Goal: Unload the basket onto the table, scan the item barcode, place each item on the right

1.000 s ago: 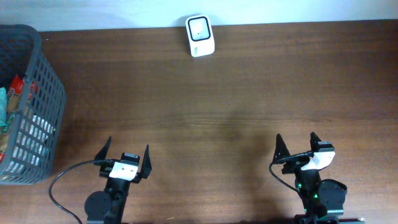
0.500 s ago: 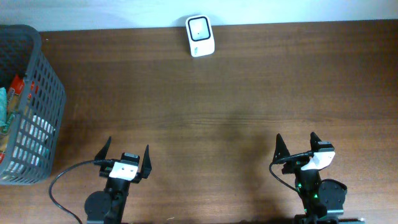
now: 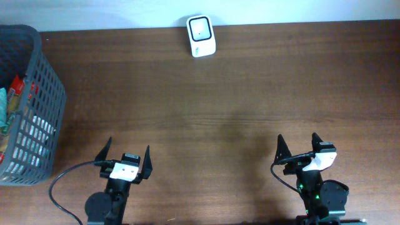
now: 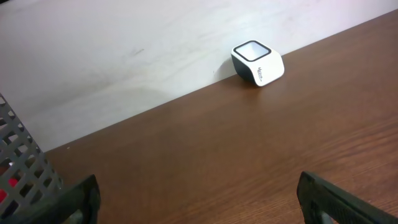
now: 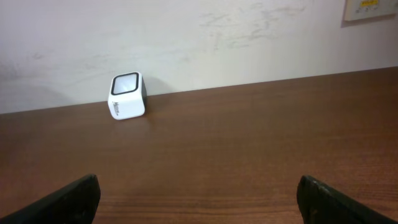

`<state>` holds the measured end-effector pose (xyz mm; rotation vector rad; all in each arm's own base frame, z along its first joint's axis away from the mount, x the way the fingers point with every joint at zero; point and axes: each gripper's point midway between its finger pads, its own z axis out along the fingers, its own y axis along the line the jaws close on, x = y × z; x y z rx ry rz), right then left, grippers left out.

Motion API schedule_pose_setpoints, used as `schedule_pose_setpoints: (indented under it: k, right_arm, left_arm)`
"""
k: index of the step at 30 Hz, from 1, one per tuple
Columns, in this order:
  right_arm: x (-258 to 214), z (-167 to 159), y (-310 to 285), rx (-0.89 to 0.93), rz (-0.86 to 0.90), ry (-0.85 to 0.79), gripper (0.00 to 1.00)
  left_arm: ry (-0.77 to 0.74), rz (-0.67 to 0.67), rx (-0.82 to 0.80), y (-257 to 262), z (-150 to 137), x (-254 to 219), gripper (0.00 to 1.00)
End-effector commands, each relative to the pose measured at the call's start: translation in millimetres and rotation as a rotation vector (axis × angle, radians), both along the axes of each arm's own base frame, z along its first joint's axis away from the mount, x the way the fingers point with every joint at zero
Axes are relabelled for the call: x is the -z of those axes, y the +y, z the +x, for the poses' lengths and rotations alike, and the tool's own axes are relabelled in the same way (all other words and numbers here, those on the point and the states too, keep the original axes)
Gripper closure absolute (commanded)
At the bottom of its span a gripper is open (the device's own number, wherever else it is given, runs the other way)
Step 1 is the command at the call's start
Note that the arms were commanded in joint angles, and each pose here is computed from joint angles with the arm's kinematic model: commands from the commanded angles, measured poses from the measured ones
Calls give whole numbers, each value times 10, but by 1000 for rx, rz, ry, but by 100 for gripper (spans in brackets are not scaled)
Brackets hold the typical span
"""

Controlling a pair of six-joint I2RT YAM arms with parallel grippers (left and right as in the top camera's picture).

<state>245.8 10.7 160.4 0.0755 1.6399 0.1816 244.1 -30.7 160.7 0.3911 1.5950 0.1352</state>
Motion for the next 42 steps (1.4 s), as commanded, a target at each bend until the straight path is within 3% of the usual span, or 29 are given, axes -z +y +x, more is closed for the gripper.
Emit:
schedule_pose_setpoints:
  k: [1, 16, 21, 42]
  right_arm:
    - [23, 0, -19, 8, 8, 1, 1]
    - [23, 0, -19, 8, 8, 1, 1]
    - [23, 0, -19, 8, 8, 1, 1]
    - [23, 0, -19, 8, 8, 1, 1]
  left_arm:
    - [-2, 11, -2, 1, -1, 18, 1]
    - [-3, 11, -2, 1, -1, 16, 1]
    - [-8, -62, -6, 0, 1, -22, 1]
    - [-84, -120, -6, 6, -54, -437, 1]
